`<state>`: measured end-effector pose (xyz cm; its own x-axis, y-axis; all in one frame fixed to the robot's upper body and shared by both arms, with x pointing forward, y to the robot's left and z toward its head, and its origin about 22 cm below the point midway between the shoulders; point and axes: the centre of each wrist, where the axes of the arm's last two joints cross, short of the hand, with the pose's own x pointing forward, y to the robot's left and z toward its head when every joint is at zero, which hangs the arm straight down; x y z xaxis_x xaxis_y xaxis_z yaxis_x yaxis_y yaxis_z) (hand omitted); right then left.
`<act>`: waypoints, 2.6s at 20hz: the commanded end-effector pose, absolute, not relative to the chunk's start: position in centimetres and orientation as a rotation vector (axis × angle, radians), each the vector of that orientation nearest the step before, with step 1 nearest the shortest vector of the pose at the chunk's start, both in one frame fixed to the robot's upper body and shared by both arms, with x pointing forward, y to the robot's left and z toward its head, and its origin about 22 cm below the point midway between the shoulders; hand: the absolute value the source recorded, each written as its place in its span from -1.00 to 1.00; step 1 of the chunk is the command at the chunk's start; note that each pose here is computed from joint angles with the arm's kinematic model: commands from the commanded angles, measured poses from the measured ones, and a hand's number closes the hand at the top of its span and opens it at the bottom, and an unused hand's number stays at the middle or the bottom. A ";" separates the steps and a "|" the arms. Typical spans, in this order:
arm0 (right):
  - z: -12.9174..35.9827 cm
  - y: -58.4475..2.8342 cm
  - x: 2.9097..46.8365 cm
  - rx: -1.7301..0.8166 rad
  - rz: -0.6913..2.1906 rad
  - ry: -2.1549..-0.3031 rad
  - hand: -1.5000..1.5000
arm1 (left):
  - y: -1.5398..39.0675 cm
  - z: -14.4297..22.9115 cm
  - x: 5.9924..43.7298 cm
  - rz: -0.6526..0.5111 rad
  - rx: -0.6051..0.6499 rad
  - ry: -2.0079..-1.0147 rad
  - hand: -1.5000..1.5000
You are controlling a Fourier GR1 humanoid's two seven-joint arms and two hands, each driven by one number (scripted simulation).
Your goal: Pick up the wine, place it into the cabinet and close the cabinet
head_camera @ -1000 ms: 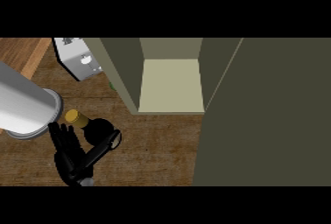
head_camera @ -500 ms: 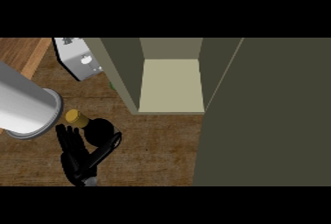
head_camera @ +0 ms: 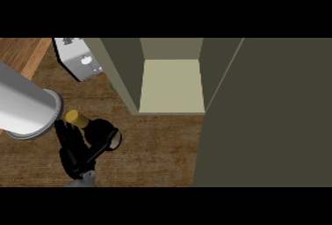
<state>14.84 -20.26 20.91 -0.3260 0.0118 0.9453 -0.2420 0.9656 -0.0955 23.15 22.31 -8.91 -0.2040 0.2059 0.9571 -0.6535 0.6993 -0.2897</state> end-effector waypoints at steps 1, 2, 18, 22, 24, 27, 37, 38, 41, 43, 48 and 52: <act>22.1 -20.6 12.0 0.186 0.235 -1.927 -1.00 | 21.3 -9.1 22.5 0.830 0.322 -1.654 1.00; 21.9 -21.5 11.6 0.198 0.276 -1.932 -1.00 | 21.5 -10.1 23.5 0.809 0.290 -1.641 1.00; 21.5 -20.6 14.0 0.197 0.238 -1.925 -1.00 | 27.5 -9.5 23.3 0.126 0.018 -1.703 1.00; 20.7 -20.2 13.3 0.200 0.253 -1.928 -1.00 | 30.7 -8.6 23.9 0.061 -0.105 -1.768 1.00; 21.1 -20.9 11.9 0.200 0.228 -1.934 -1.00 | 31.2 -8.9 23.3 0.051 -0.062 -1.852 1.00; 21.7 -21.9 12.0 0.204 0.251 -1.933 -1.00 | 31.6 -6.8 25.0 0.032 -0.010 -1.923 1.00; 22.6 -21.4 13.5 0.190 0.247 -1.925 -1.00 | 27.0 -0.3 23.5 0.042 -0.252 -1.927 1.00; 22.0 -21.7 11.8 0.190 0.244 -1.934 -1.00 | 26.6 0.7 23.6 0.049 -0.279 -1.929 1.00; 21.3 -21.5 12.1 0.194 0.229 -1.937 -1.00 | 25.8 2.3 24.4 0.004 -0.238 -1.921 1.00; 22.7 -21.9 12.7 0.203 0.234 -1.916 -1.00 | 24.1 4.1 23.5 0.007 -0.278 -1.911 1.00; 21.4 -20.5 13.2 0.200 0.249 -1.929 -1.00 | 21.2 6.3 22.9 -0.035 -0.298 -1.897 1.00; 21.2 -21.8 12.8 0.195 0.206 -1.933 -1.00 | 17.2 9.4 23.2 -0.044 -0.376 -1.899 1.00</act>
